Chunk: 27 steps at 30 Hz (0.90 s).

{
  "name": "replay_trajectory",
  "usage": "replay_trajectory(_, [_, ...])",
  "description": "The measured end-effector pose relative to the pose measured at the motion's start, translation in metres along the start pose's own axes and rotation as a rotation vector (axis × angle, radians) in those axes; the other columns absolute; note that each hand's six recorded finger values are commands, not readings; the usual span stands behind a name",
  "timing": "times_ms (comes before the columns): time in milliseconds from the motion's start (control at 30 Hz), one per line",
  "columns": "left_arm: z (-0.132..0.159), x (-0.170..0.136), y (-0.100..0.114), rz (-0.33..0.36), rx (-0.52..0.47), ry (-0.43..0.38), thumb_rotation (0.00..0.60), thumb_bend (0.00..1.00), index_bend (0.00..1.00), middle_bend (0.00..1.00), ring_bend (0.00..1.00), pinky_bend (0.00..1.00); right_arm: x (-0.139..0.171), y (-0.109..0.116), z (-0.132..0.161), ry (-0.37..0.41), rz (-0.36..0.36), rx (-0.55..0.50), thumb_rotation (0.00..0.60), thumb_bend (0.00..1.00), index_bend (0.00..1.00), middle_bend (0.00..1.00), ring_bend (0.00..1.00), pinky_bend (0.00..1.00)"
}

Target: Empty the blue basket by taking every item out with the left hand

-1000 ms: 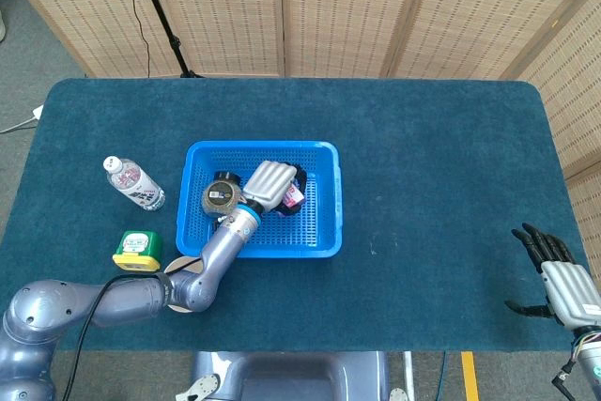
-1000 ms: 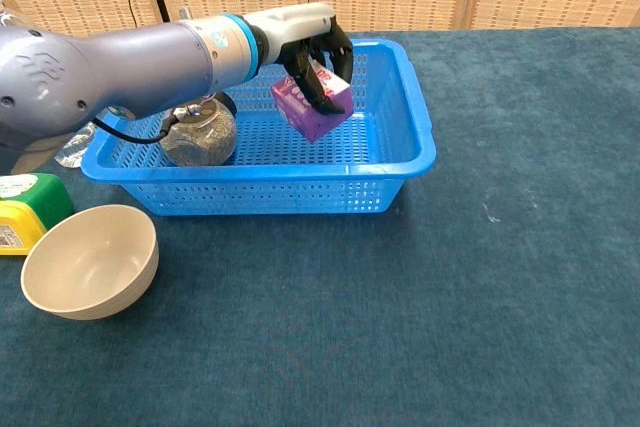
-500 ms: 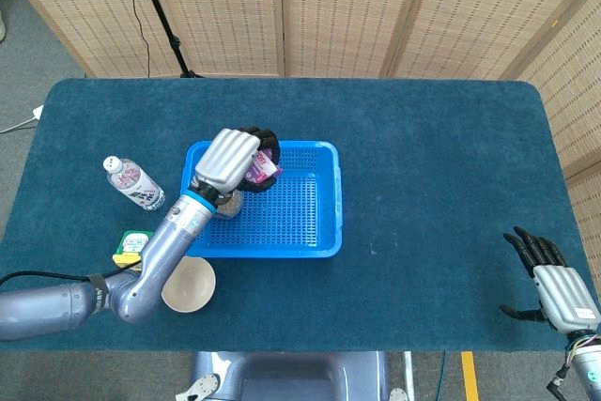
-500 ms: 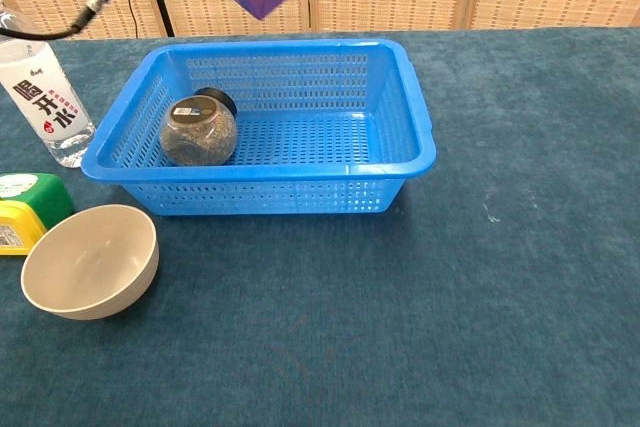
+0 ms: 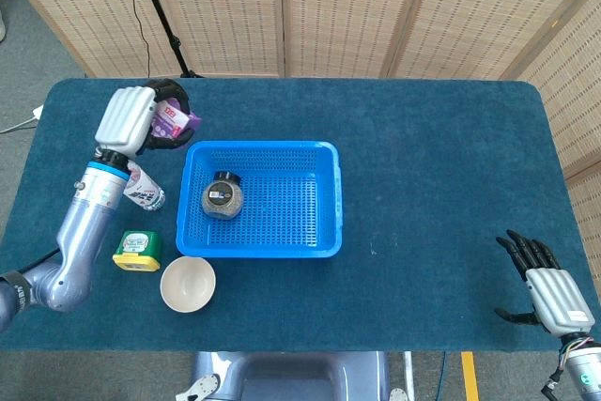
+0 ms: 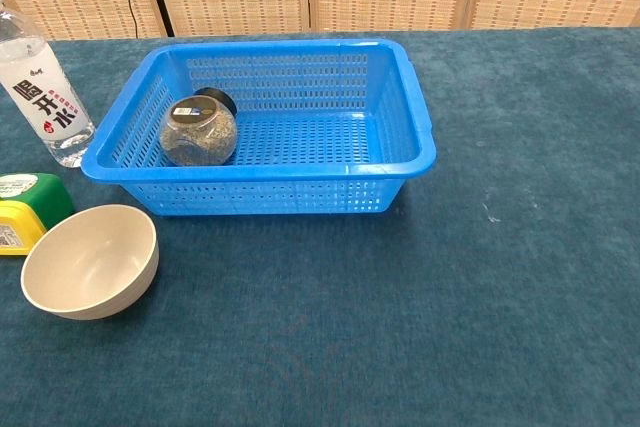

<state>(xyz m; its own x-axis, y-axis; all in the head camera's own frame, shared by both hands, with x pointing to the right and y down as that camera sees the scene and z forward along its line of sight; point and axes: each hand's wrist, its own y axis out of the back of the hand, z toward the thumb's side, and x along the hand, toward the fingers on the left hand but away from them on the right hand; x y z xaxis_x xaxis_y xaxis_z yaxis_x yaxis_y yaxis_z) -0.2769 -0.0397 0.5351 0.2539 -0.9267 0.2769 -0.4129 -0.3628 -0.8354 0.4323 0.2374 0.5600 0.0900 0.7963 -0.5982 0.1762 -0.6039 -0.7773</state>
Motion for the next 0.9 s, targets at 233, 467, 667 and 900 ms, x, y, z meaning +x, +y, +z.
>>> replay_trajectory(233, [-0.065,-0.004,0.017,0.007,-0.013,0.137,0.6,0.4,0.61,0.43,0.45,0.59,0.001,-0.002,0.002,0.001,0.001,0.004,0.6,0.0,0.0,0.0,0.0,0.0])
replay_trajectory(467, [-0.112,-0.013,0.03,0.019,0.023,0.252,0.6,0.4,0.61,0.43,0.45,0.59,0.001,-0.003,0.003,0.006,0.003,0.007,0.6,0.0,0.0,0.0,0.0,0.0])
replay_trajectory(667, [-0.136,-0.015,0.028,0.009,0.038,0.314,0.6,0.39,0.61,0.43,0.44,0.59,0.002,-0.003,0.003,0.004,0.003,0.009,0.6,0.0,0.0,0.0,0.0,0.0])
replay_trajectory(900, [-0.156,-0.019,0.019,-0.045,0.116,0.391,0.6,0.35,0.41,0.23,0.21,0.46,0.001,-0.004,0.003,0.002,0.006,0.01,0.6,0.0,0.0,0.0,0.0,0.0])
